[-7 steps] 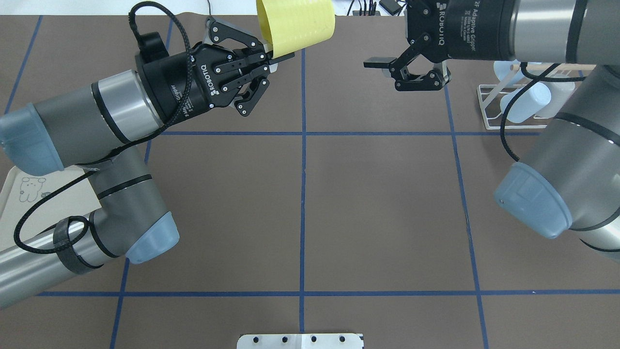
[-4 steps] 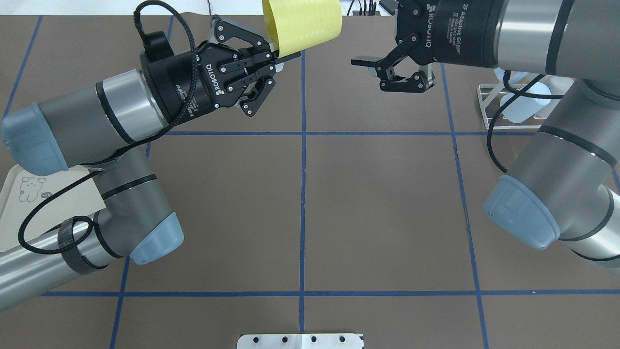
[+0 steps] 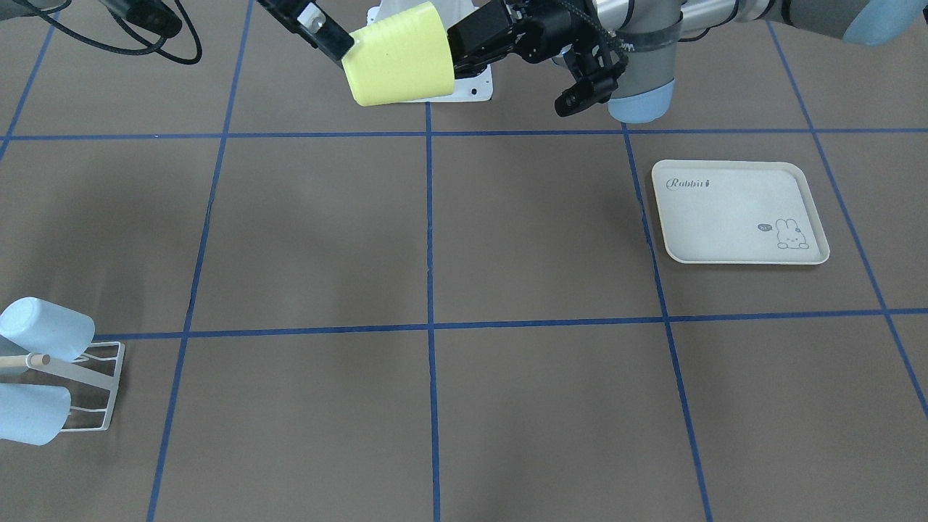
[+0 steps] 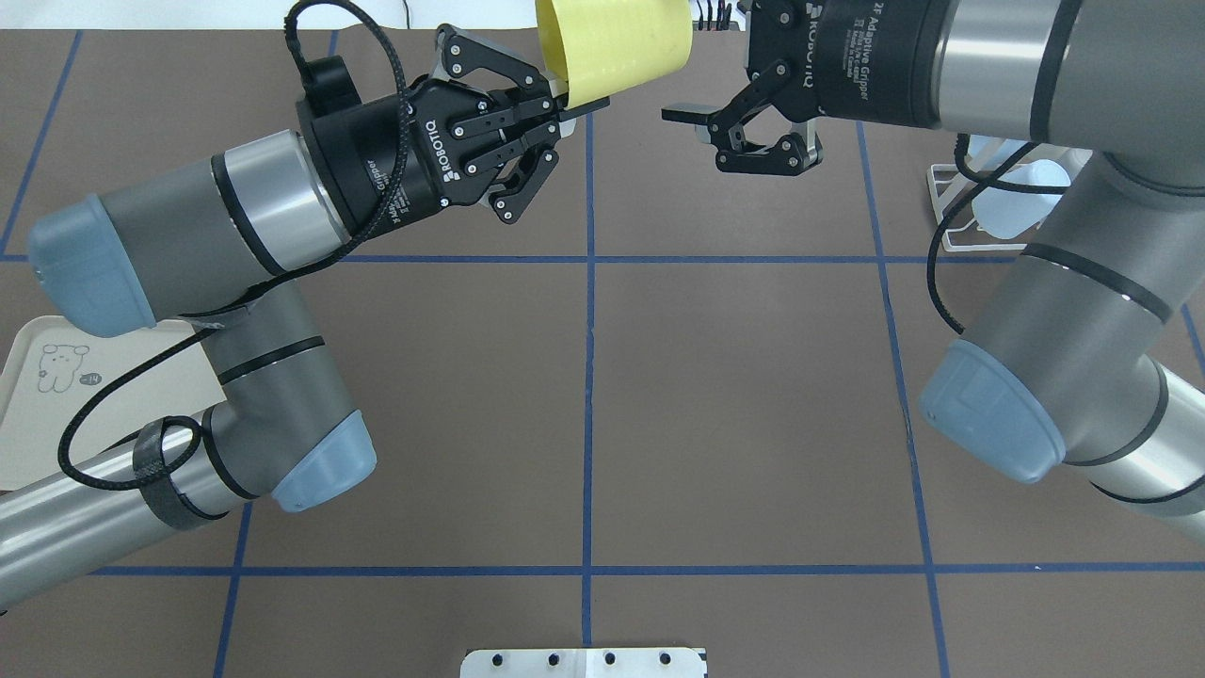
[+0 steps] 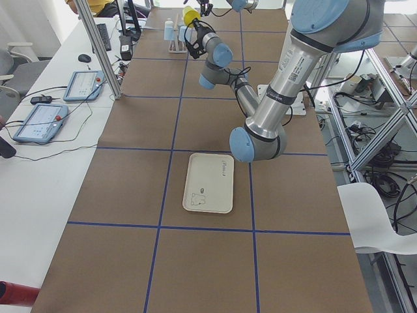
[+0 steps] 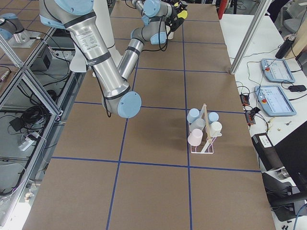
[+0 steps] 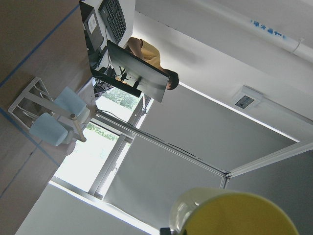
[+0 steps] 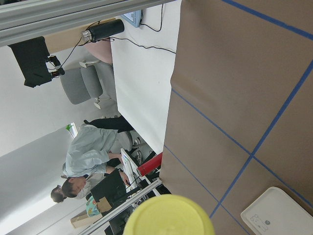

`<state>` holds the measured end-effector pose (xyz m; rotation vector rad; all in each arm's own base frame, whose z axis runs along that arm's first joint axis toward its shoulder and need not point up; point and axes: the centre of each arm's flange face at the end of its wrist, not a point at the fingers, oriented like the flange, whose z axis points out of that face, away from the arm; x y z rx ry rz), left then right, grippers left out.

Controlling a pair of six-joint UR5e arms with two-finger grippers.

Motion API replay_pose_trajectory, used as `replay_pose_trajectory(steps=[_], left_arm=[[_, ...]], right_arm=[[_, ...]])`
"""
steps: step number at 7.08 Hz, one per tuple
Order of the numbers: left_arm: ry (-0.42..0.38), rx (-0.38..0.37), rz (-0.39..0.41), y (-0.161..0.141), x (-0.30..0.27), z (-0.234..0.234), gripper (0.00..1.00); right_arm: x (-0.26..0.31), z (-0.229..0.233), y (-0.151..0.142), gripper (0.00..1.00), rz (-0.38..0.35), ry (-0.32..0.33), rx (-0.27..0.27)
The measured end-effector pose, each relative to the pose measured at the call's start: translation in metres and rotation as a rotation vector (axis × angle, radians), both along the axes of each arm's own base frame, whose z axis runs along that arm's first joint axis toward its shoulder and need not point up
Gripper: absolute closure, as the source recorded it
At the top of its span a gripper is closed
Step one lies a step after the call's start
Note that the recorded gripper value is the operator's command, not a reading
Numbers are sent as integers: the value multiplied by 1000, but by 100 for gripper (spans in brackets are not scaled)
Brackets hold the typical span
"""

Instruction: Transfer IKEA cup to right arm and place on rack

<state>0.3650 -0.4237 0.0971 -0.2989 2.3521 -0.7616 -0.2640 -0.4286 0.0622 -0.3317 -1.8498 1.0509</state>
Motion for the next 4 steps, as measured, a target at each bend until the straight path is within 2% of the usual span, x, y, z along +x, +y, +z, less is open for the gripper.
replay_pose_trajectory(steps=[4], left_arm=[[3,5,8,2,2,-2,100]], right_arm=[[-3,-4,-3,1,-2,-5,-3]])
